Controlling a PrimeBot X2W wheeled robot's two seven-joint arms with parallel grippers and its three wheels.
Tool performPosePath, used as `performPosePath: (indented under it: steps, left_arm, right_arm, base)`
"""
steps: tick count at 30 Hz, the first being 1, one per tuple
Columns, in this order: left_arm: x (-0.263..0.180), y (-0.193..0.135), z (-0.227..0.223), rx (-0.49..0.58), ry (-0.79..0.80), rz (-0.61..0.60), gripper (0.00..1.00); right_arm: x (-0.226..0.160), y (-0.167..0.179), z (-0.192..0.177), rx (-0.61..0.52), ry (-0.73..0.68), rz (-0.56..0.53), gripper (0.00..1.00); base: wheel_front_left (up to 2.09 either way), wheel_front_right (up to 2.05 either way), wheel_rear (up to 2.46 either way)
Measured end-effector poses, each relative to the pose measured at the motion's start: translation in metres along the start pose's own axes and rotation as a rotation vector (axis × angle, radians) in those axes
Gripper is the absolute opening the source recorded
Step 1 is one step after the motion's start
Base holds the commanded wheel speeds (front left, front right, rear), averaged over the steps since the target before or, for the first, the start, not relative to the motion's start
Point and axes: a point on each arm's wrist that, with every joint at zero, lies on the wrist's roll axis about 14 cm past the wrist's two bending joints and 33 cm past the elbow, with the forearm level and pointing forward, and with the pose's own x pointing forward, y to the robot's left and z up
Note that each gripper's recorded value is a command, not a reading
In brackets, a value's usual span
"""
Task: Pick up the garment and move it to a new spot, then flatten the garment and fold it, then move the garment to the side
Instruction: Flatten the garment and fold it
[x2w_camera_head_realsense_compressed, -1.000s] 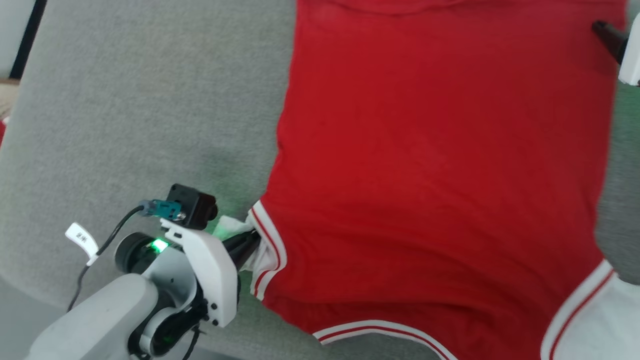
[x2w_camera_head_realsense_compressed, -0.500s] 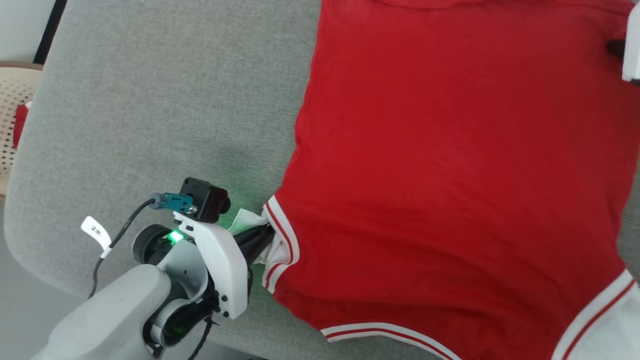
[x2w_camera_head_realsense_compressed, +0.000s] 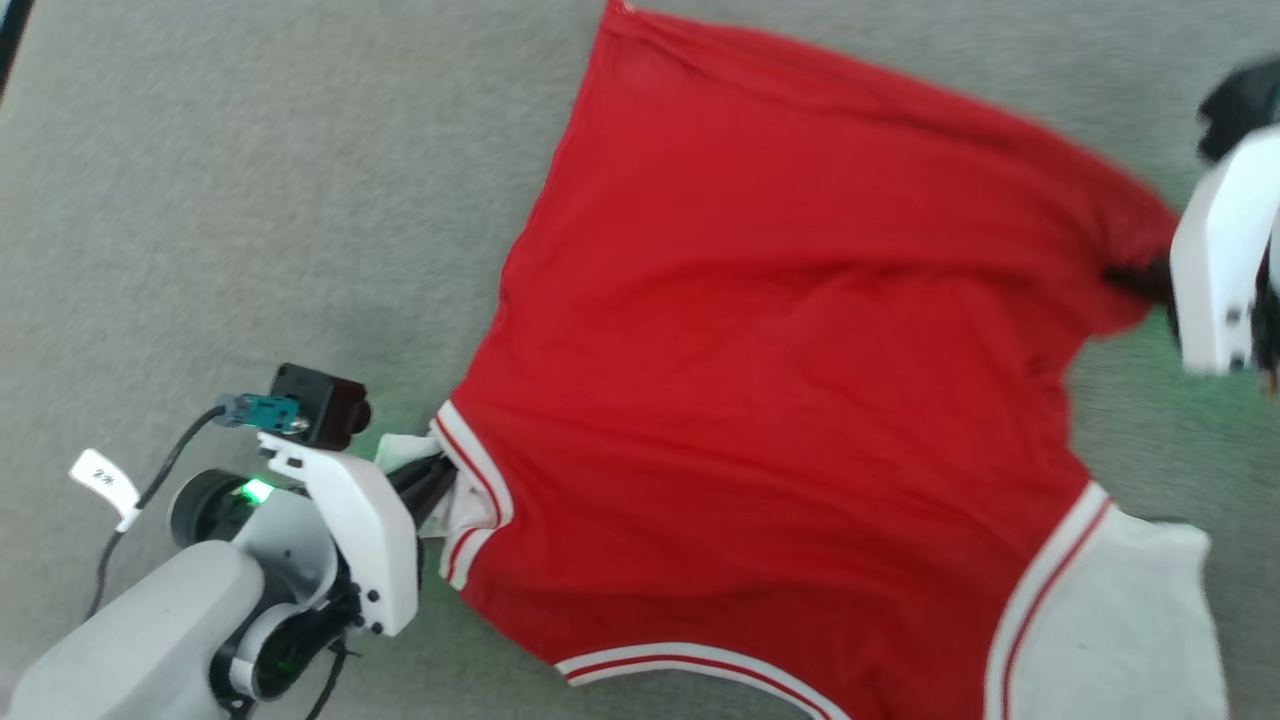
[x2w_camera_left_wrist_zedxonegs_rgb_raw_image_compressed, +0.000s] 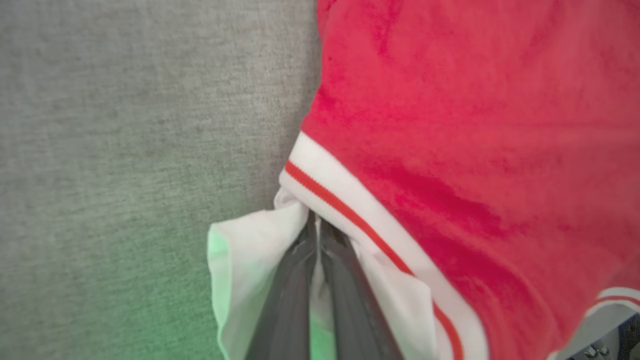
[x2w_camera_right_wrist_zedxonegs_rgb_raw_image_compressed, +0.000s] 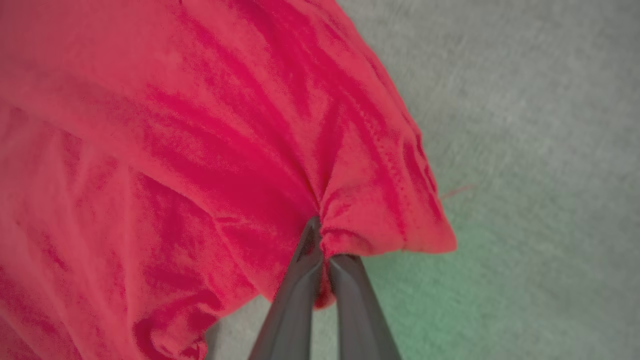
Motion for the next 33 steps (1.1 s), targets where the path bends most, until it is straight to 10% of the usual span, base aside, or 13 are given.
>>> performPosePath:
  steps: [17,21,22,23,33]
  left_arm:
    - [-0.004,-0.022,0.017,0.049,-0.022,-0.05,0.0]
    - [-0.007,-0.021,0.015,0.043,-0.023,-0.046,0.0]
    - [-0.007,-0.022,0.015,0.04,-0.023,-0.046,0.0]
    - [-0.007,-0.023,0.014,0.038,-0.023,-0.048,0.0]
    - [-0.017,-0.023,0.011,0.031,-0.04,-0.044,0.0]
  right_arm:
    - [-0.056,0.015,-0.134,0.183,0.073,0.017,0.0]
    - [-0.044,0.017,-0.142,0.203,0.04,-0.011,0.3]
    - [-0.04,0.017,-0.141,0.212,0.019,-0.017,0.48]
    - [-0.036,0.016,-0.141,0.215,0.004,-0.029,1.0]
    - [-0.056,0.023,-0.12,0.146,-0.057,-0.034,1.0]
  base:
    - [0.0,0.0,0.0]
    - [0.0,0.0,0.0]
    - [0.0,0.0,0.0]
    - [0.0,0.0,0.0]
    - [0.0,0.0,0.0]
